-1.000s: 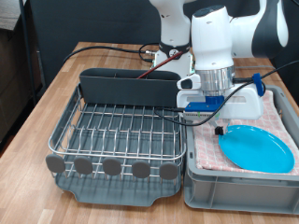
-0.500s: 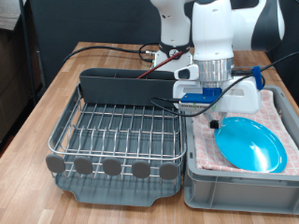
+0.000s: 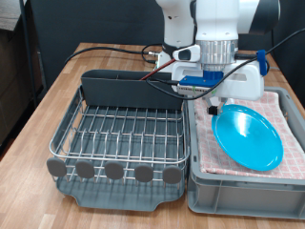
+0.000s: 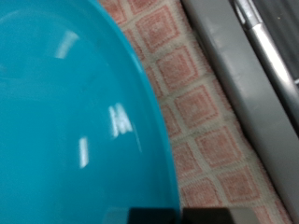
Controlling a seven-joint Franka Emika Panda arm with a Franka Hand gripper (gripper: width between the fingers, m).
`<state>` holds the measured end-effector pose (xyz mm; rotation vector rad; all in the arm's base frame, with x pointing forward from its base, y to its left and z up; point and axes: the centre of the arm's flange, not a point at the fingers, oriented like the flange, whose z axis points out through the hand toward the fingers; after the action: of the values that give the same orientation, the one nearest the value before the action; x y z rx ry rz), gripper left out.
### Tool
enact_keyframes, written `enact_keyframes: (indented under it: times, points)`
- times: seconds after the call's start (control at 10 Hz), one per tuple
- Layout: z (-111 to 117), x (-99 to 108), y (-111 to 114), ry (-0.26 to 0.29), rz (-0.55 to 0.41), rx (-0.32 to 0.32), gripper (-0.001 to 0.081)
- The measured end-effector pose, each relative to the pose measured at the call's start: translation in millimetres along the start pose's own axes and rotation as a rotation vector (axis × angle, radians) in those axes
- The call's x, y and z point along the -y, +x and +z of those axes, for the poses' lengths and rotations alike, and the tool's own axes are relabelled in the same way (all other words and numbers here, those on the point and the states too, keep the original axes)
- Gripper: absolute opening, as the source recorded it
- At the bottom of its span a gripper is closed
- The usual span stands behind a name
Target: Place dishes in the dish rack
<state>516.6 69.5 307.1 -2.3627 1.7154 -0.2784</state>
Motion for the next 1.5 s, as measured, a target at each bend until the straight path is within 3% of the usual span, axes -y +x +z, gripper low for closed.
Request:
enact_keyframes:
  times: [0.4, 0.8, 1.2, 1.5]
  points:
    - [-26, 3, 2, -0.007, 0.012, -0.042, 0.0015]
    - [-49, -3, 4, 0.051, 0.117, -0.171, 0.0015]
    - [-76, -16, 16, -0.006, 0.137, -0.173, 0.0015]
    - [-77, -19, 16, -0.024, 0.132, -0.183, 0.0015]
